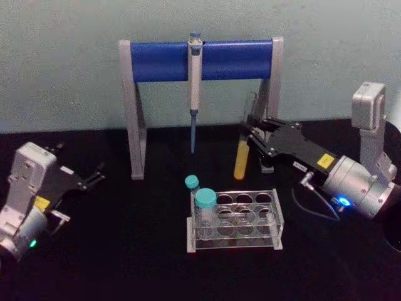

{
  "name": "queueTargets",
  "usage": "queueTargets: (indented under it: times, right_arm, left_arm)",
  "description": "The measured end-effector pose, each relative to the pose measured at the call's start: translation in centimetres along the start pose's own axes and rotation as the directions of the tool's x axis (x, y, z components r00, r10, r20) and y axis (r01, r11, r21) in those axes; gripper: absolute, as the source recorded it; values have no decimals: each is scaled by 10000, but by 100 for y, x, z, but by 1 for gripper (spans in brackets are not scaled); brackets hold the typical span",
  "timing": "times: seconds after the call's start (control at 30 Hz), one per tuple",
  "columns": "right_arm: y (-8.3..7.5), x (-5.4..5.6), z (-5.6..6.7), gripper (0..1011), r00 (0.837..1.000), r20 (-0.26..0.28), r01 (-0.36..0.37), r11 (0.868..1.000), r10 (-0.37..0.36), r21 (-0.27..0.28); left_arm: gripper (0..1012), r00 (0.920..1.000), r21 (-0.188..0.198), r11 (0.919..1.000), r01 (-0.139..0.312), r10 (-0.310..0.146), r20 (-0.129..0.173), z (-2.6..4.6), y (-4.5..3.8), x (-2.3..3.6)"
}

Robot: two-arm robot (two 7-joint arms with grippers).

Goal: Pick up the test tube from the test tube rack, shake it, then place it back into the test tube rack.

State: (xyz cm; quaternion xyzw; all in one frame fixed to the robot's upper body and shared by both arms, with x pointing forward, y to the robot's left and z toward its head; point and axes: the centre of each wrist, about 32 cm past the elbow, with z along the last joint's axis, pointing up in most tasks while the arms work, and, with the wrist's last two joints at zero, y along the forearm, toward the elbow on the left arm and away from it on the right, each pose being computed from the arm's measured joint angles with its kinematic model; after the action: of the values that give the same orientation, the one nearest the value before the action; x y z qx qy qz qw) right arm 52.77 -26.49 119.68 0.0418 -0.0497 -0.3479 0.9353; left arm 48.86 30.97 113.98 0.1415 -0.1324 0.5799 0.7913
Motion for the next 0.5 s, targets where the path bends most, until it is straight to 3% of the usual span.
queueTargets:
  times: [0.23, 0.5]
  right_arm:
    - [-105, 18, 22, 229, 9994, 75, 338, 9994, -338, -40]
    - [-335, -76, 70, 229, 9980, 187, 609, 9979, -605, -222]
  left_arm:
    - [1009, 10000, 0, 10000, -1, 1, 1, 0, 0, 0]
    - [1009, 10000, -1, 10000, 0, 0, 1, 0, 0, 0]
